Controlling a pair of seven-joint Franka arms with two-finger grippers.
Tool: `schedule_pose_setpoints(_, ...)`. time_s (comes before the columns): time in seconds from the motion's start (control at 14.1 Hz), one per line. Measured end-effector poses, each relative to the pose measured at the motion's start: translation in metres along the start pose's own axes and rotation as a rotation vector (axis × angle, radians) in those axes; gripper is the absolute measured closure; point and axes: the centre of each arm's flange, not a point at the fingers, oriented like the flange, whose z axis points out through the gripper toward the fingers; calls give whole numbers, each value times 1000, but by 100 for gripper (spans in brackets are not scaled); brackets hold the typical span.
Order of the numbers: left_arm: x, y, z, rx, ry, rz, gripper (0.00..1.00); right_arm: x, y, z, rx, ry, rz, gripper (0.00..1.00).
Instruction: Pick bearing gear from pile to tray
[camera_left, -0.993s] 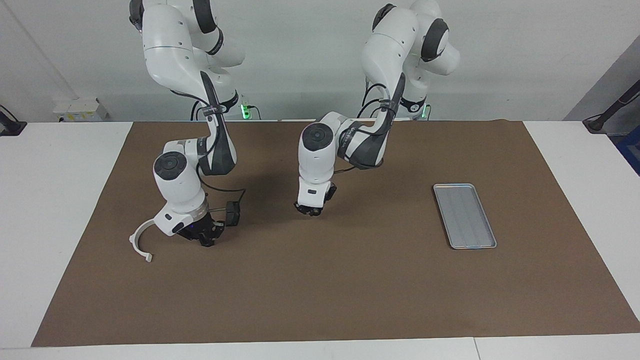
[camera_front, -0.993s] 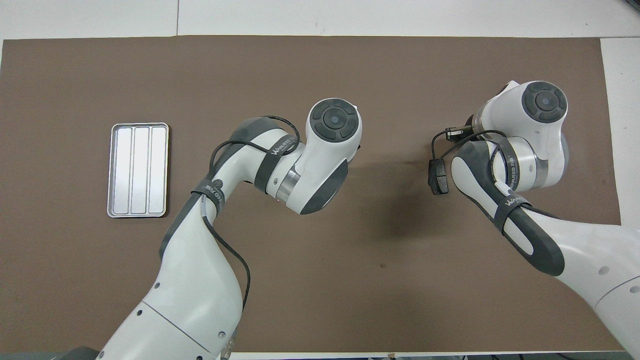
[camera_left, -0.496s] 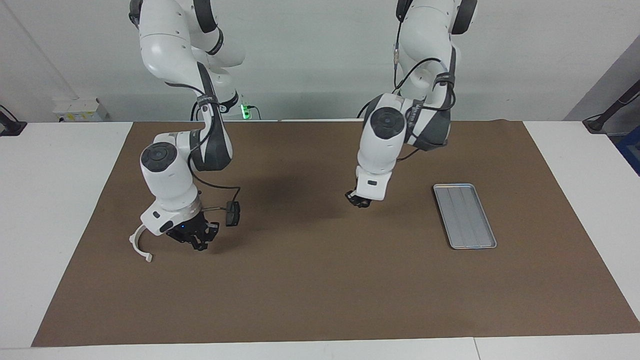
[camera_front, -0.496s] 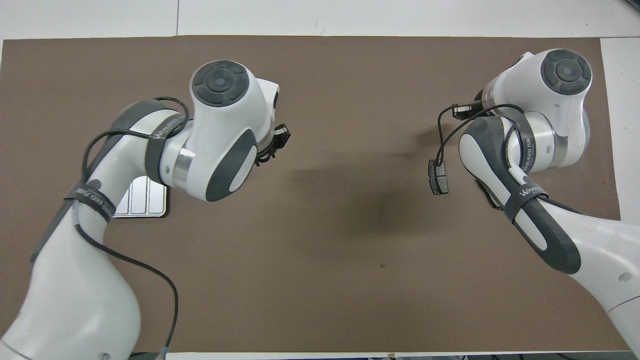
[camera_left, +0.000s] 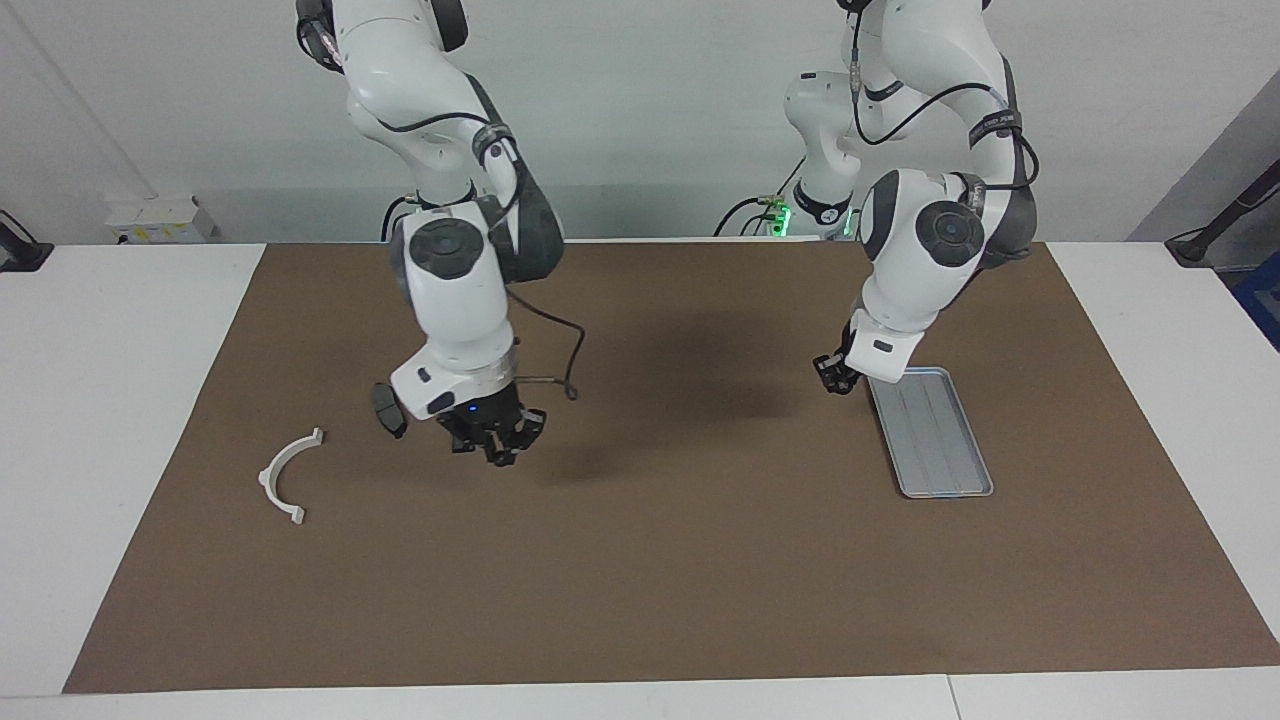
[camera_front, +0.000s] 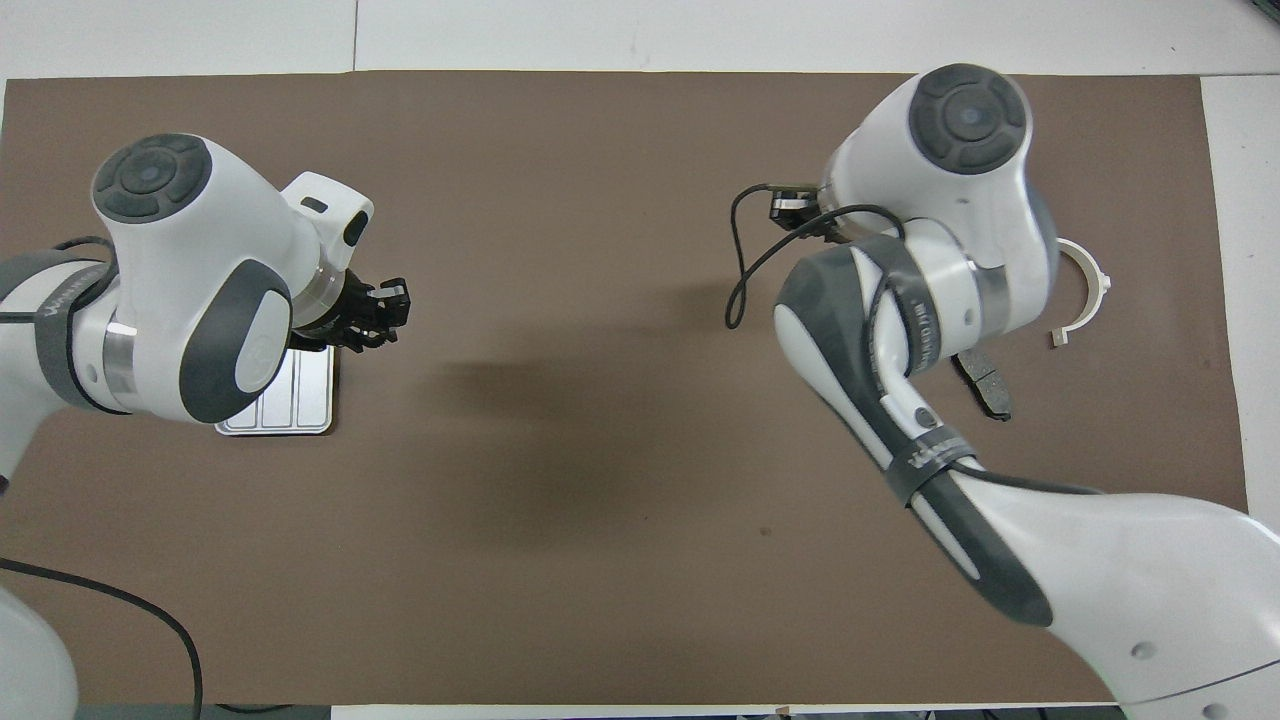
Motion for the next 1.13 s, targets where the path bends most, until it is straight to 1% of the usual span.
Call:
schedule_pose_setpoints(0.14,15,-31,7,-13,20,39,65,-38,-51,-2,2,-13,40,76)
schedule_pose_setpoints(0.28,24,-63,22,-22,40,74,65,-69,-83,3,0,-24,72,76)
schedule_pose_setpoints(0.43,26,-93,42,-24,45,98,65,-94,-102,17,5,-26,88,76)
schedule_pose_setpoints(0.64,20,-116,61,-21,23,94,65,-123,-111,60,21,-26,78,76)
schedule_pose_setpoints(0.85,14,-129,69,-20,6,80,65,-132,-106,89,11,-39,74,76)
schedule_pose_setpoints(1.13,12,-133,76,-21,10,85,65,-132,-105,94,27,-26,76,76)
